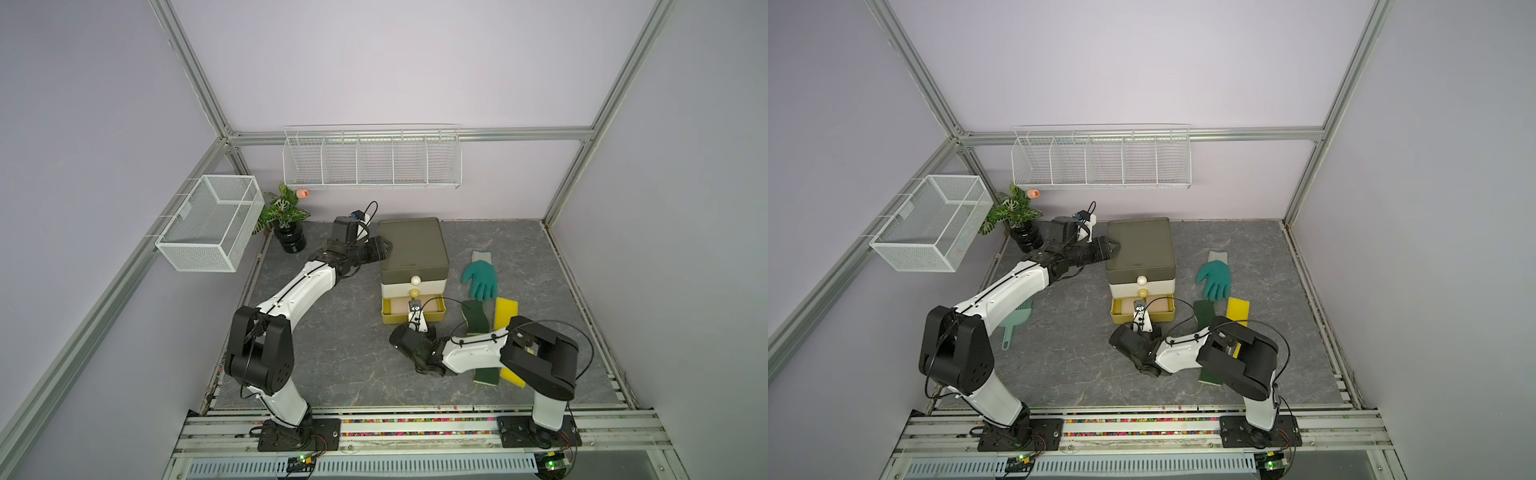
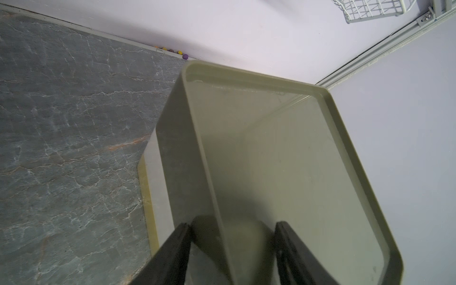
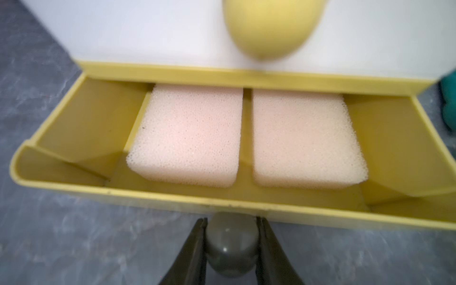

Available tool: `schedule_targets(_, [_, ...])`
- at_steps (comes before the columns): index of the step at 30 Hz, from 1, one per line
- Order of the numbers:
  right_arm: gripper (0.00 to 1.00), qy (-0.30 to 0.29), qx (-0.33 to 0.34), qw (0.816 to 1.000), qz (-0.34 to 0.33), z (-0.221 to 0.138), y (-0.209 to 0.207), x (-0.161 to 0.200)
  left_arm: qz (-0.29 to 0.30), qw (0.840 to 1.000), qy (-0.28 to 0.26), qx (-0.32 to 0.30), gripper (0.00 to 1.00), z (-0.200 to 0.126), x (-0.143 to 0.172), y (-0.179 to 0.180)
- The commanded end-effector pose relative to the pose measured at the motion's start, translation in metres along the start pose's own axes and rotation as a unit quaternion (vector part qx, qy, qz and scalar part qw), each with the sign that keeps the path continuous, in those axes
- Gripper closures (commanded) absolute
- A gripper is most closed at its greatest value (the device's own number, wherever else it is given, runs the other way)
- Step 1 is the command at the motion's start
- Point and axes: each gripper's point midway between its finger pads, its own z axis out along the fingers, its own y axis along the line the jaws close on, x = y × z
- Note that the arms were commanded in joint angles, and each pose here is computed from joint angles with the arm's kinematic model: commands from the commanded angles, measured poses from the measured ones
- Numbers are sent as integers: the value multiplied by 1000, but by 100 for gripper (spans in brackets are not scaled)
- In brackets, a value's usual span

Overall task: Take the sponge out of the drawer
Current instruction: Open the drawer in the storage box.

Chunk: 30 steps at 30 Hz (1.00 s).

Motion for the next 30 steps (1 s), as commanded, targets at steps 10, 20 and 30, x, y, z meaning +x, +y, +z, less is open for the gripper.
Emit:
schedule_targets(10, [90, 39, -71, 997, -5, -58, 27, 40, -20, 994, 109, -25, 42, 19, 68, 25])
schedule_targets(20, [69, 55, -93, 994, -16, -71, 36, 53, -20, 994, 105, -25, 41, 16, 66, 24])
schedule_targets(30, [33, 53, -109, 992, -37, -89, 33, 45, -8, 997, 72, -23, 40, -5, 48, 11])
